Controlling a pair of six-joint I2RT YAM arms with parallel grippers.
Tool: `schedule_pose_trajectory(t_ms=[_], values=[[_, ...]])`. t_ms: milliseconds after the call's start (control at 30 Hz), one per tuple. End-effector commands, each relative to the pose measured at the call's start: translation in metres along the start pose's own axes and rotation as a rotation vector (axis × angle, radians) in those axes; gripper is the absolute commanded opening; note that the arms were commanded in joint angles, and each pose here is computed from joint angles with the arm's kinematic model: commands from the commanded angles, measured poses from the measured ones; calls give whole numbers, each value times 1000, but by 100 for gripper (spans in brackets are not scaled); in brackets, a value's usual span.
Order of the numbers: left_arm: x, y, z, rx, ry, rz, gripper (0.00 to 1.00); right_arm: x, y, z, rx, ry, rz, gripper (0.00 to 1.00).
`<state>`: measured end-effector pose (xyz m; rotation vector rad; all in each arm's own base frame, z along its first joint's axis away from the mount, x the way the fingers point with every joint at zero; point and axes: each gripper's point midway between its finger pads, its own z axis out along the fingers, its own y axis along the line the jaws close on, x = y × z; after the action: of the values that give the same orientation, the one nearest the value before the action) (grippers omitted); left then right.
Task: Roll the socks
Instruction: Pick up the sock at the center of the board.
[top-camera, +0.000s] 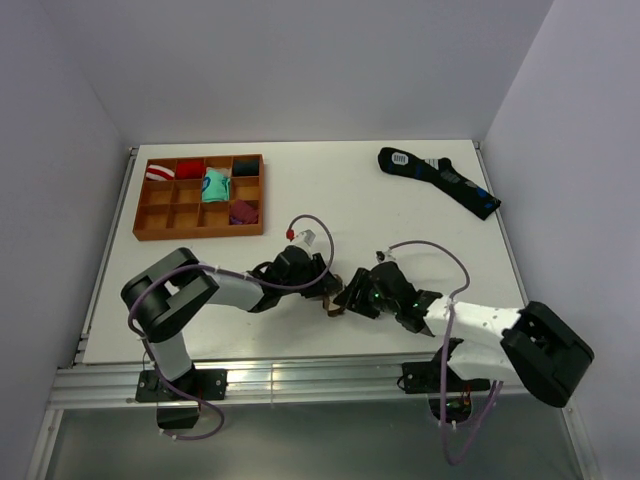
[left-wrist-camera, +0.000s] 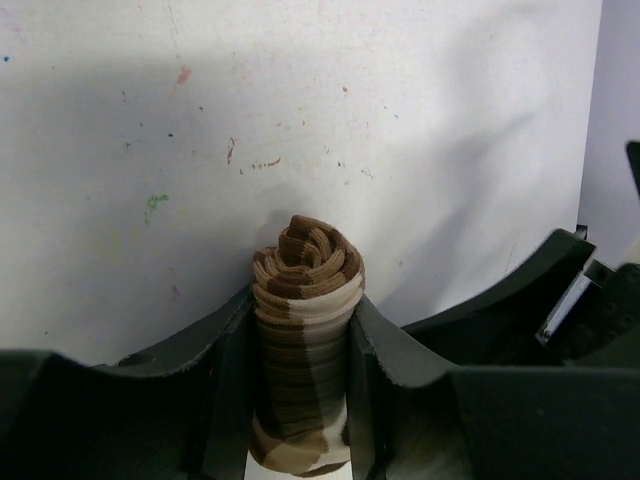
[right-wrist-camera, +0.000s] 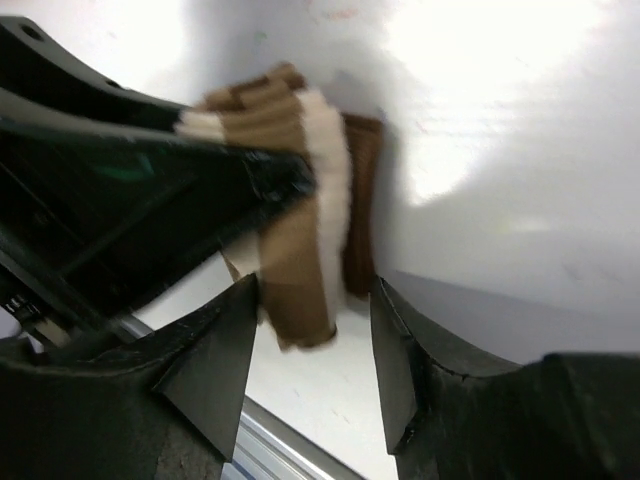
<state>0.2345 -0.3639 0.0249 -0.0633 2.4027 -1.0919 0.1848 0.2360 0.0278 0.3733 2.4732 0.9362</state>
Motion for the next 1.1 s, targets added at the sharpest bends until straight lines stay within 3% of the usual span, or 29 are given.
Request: schedule_pose_trajectory(t_ms=[0,267,633,733,867,1067], values=[[68,125,-36,-459,232,54,0,22,-54,-26,231,79,-75,56],[56,121,-41,-488,214,84,0,-17,-25,-62,196,-85,-103,59],[11,64,-63,-378,113,117,0,-42,-9,-82,181,-183,-145,59],[-14,46,-79,-355,54,125,0,-46,-4,-86,170,-197,-155,59],[-77,24,-112,-319,-101,87,0,-52,-1,-91,177,-214,-187,59],[-161,35,-159,-374,-316,-41,0,-59,8,-90,167,-227,-218,59]])
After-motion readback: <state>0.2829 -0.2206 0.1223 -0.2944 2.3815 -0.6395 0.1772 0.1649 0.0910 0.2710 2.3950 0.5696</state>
